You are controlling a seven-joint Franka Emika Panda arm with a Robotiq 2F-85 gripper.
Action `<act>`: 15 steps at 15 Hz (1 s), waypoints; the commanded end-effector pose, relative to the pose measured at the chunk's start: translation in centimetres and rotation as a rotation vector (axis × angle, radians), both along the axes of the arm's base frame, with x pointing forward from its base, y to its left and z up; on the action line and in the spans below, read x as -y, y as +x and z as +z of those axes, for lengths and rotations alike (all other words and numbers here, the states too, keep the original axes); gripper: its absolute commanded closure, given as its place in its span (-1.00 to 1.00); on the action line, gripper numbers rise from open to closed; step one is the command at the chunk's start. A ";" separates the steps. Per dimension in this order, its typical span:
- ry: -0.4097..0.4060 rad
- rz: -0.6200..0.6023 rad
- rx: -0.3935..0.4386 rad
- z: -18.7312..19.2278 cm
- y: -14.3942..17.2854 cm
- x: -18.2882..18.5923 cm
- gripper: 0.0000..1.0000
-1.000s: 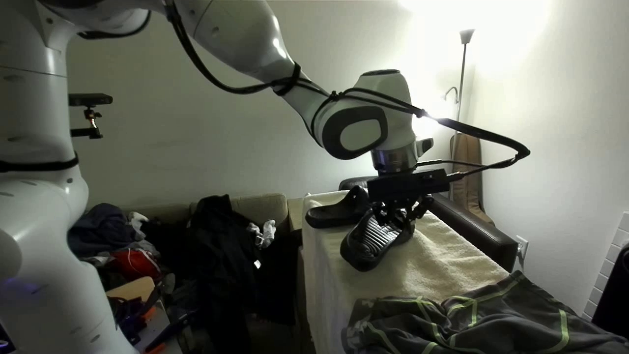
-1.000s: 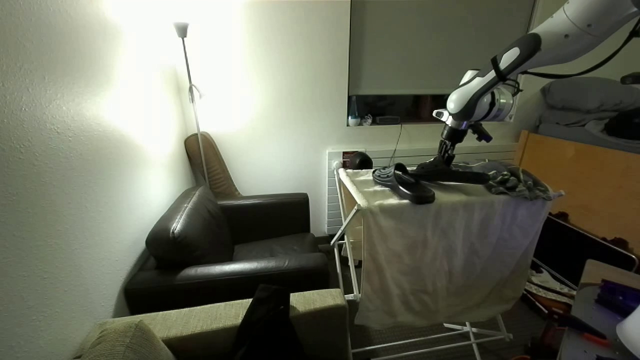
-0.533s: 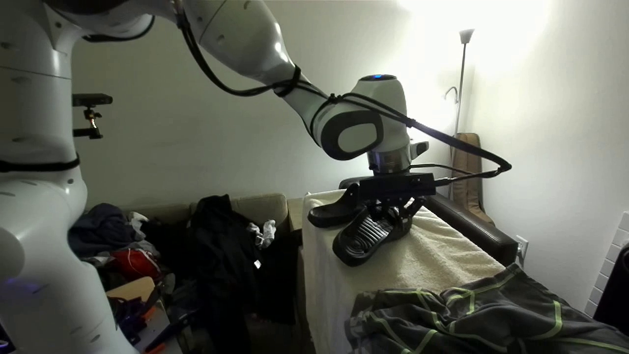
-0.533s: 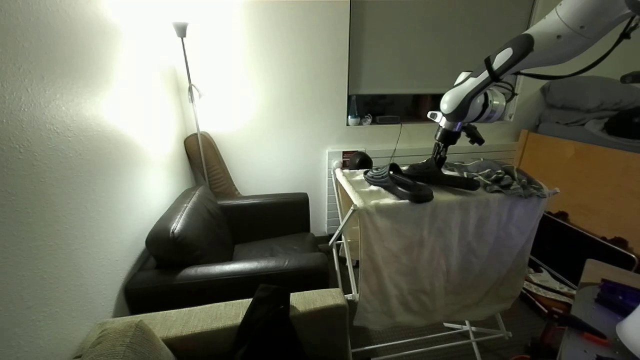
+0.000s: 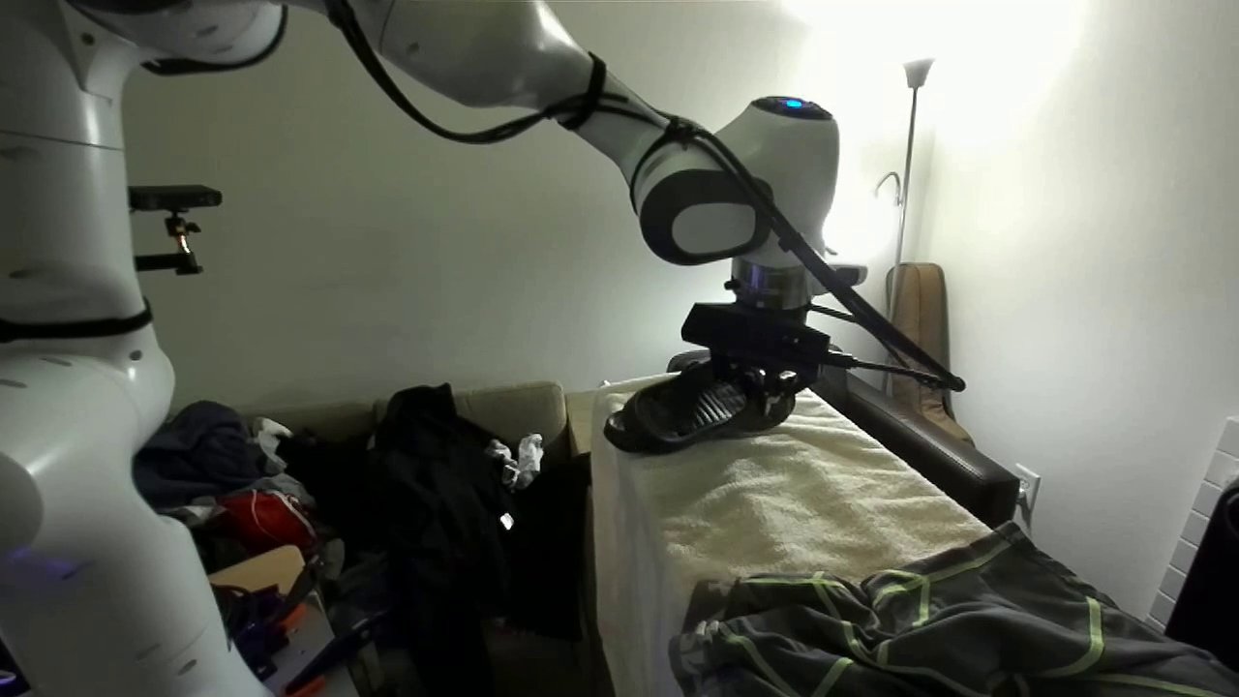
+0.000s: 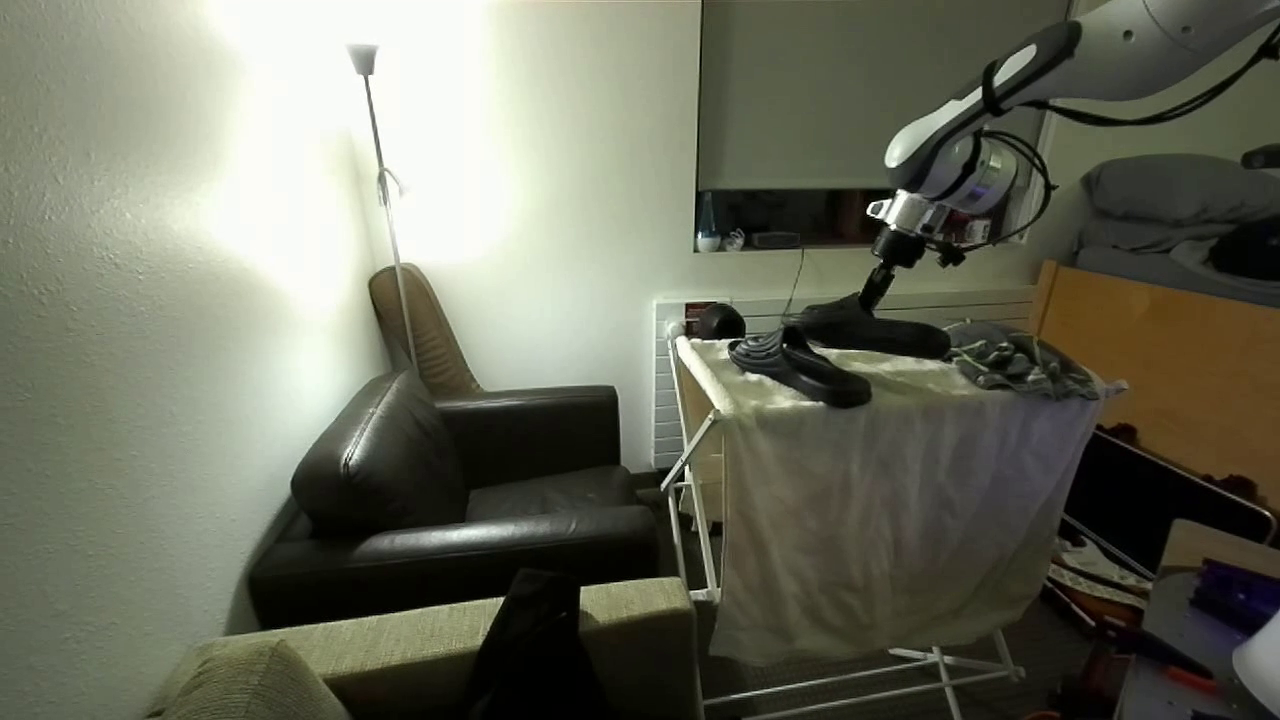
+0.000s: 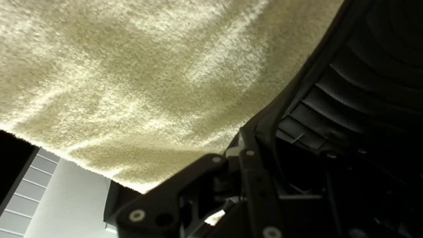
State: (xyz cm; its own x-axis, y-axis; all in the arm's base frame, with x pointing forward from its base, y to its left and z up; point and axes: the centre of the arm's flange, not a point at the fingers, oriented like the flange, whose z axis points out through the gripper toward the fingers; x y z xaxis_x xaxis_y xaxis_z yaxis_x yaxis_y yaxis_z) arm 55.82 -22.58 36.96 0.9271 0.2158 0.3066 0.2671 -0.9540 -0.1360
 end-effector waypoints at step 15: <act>0.296 -0.137 -0.060 7.2 -3.5 -4.3 0.90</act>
